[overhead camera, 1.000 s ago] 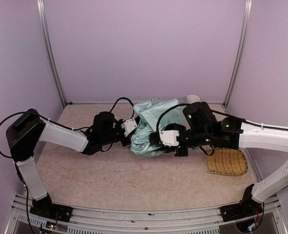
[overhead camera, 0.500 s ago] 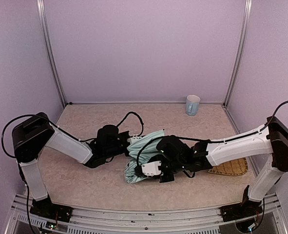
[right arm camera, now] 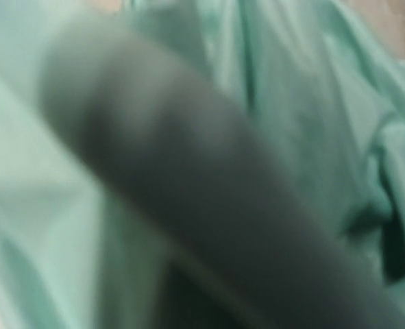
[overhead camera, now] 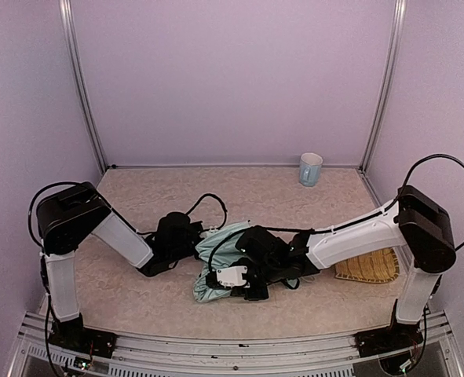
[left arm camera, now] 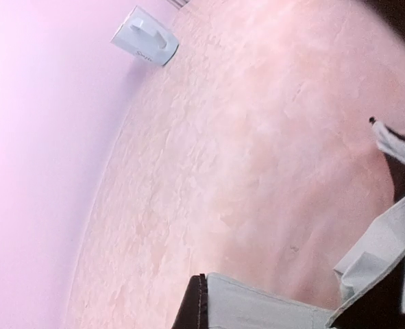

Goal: Put away the umbrella

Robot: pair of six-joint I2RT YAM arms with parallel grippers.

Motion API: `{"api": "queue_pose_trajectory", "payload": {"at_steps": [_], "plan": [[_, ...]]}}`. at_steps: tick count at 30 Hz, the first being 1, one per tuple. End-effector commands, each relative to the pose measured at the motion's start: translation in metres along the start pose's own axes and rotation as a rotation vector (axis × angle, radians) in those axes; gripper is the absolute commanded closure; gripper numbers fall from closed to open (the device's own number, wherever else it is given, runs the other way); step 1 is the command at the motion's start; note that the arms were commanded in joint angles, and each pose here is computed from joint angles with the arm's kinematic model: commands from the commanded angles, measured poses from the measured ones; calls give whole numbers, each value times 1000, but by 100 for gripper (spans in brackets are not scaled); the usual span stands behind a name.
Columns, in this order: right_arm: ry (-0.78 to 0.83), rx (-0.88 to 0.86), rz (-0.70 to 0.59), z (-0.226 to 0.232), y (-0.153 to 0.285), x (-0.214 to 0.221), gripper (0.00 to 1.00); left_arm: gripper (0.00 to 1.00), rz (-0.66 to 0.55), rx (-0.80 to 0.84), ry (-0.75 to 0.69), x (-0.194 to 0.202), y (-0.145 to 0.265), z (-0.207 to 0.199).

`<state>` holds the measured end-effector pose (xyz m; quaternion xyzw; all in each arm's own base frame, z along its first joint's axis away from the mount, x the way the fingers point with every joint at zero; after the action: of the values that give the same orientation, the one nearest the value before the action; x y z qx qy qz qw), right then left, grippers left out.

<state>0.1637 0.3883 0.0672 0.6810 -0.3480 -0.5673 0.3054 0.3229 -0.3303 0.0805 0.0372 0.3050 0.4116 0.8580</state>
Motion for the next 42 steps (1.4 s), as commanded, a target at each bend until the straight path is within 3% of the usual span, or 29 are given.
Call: {"api": "queue_pose_trajectory", "payload": {"at_steps": [1,3,5,8,11,14,17,20,26,30,34,38,42], "plan": [[-61,-284,180,59,-13,47,100,100,-10,-281,47,3,-3,66],[-72,-278,191,57,-14,50,100,92,16,-271,44,11,-4,62],[-80,-271,193,53,-13,51,100,78,51,-277,46,22,-5,63],[-97,-272,210,50,-14,56,100,40,162,-316,73,51,-9,75],[-115,-287,228,49,-17,59,100,15,337,-448,120,89,-13,108],[-140,-307,245,47,-19,60,100,2,463,-578,185,117,-9,139],[-183,-336,255,46,-19,59,100,1,510,-724,276,127,11,172],[-255,-393,257,42,-16,55,100,1,457,-803,382,112,37,196],[-376,-512,227,32,-11,47,100,2,252,-709,541,35,85,196],[-455,-598,207,22,-16,45,100,13,71,-455,466,-53,115,138],[-542,-642,209,7,-24,56,100,26,-87,-129,363,-114,156,65],[-608,-679,209,-3,-30,59,100,35,-204,97,359,-133,194,12],[-630,-704,230,-4,-38,61,100,32,-297,228,237,-134,205,-27]]}}
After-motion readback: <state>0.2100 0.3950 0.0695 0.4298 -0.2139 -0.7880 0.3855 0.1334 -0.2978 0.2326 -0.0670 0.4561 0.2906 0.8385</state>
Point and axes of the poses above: each gripper's point midway between its finger pads, its own y axis back along the fingers, its own z axis along the line the jaws close on, x = y × z, the point moved 4 cm from there along y, back along the fingers, and after that the axes turned 8 degrees about -y, right-handed, at the moved point
